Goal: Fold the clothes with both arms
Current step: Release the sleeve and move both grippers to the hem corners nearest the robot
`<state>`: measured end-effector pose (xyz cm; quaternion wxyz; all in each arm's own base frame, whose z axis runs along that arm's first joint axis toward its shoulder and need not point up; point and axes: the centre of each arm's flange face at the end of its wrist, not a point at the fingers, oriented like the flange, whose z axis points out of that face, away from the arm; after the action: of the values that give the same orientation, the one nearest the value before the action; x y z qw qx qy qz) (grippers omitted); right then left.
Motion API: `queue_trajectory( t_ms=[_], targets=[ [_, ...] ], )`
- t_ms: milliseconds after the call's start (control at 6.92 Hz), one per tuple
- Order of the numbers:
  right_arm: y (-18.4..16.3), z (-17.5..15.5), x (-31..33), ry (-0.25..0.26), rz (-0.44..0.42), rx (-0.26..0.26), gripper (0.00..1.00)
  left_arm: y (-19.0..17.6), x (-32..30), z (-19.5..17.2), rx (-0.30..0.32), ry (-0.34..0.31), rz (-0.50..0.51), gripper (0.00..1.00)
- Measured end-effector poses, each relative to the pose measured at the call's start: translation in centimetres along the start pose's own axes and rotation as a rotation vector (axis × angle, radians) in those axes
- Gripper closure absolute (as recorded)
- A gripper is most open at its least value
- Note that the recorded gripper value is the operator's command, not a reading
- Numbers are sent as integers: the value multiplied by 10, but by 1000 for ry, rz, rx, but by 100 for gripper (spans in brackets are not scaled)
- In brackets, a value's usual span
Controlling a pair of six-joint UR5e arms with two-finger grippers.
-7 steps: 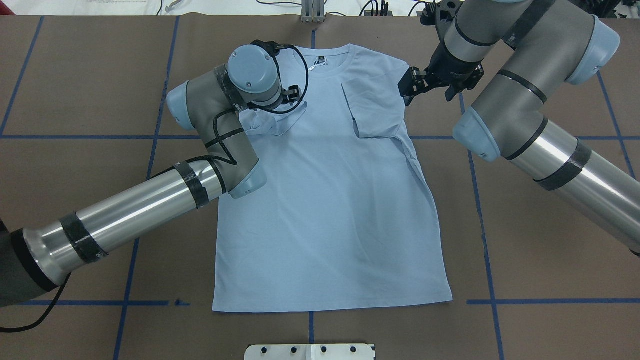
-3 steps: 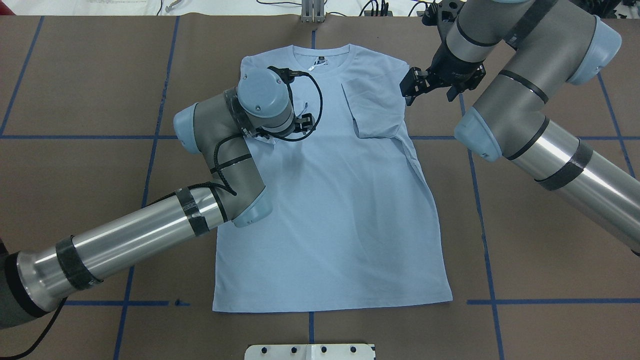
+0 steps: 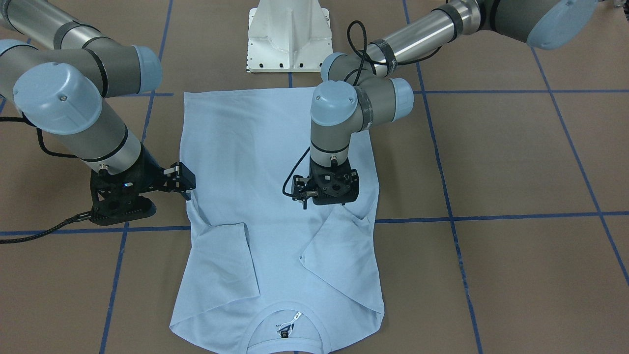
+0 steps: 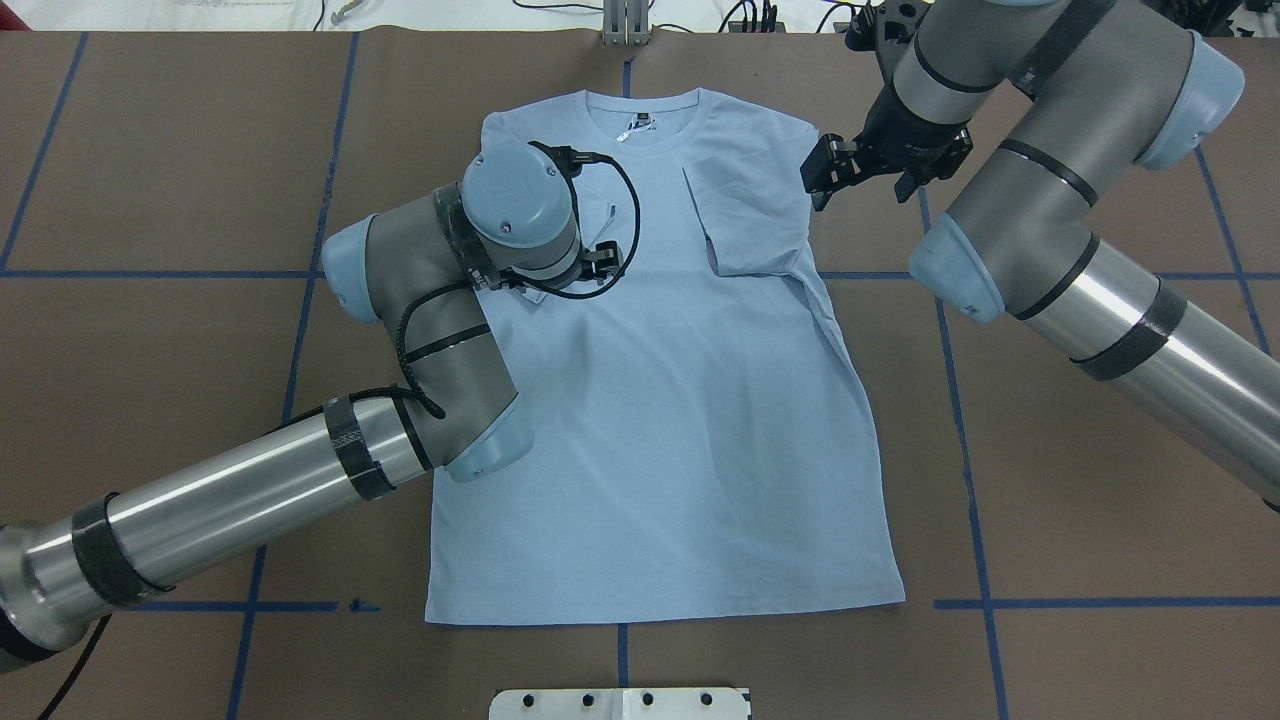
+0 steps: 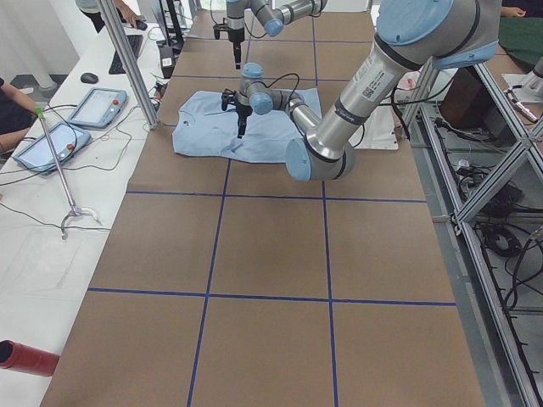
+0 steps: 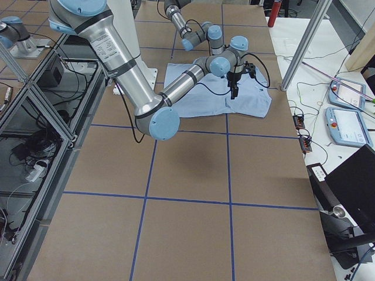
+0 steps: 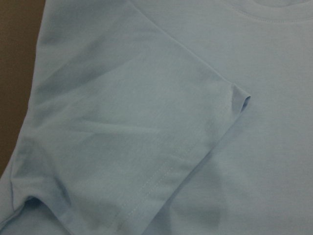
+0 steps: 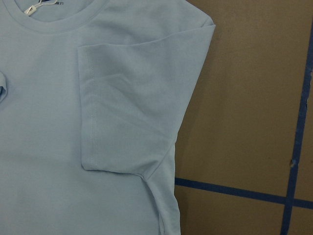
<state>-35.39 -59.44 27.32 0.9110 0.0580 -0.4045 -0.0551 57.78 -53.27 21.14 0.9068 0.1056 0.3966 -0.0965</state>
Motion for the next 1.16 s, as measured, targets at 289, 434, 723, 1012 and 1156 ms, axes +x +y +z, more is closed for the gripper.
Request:
queue_trajectory(
  t_ms=[289,434,723,1012,1156],
  targets=[
    [10,3,2,-7,5,1,0,23,-44,-27,1,17,7,1],
    [34,13,2,-27,19,19,0,45,-77,-43,-5,30,20,0],
    [131,48,-5,-59,59,46,0,83,-139,-77,-16,52,55,0],
    [241,82,-5,-70,99,56,0,101,-175,-100,-21,72,47,0],
    [288,99,6,-109,123,64,0,106,-178,-114,-26,100,14,0]
  ],
)
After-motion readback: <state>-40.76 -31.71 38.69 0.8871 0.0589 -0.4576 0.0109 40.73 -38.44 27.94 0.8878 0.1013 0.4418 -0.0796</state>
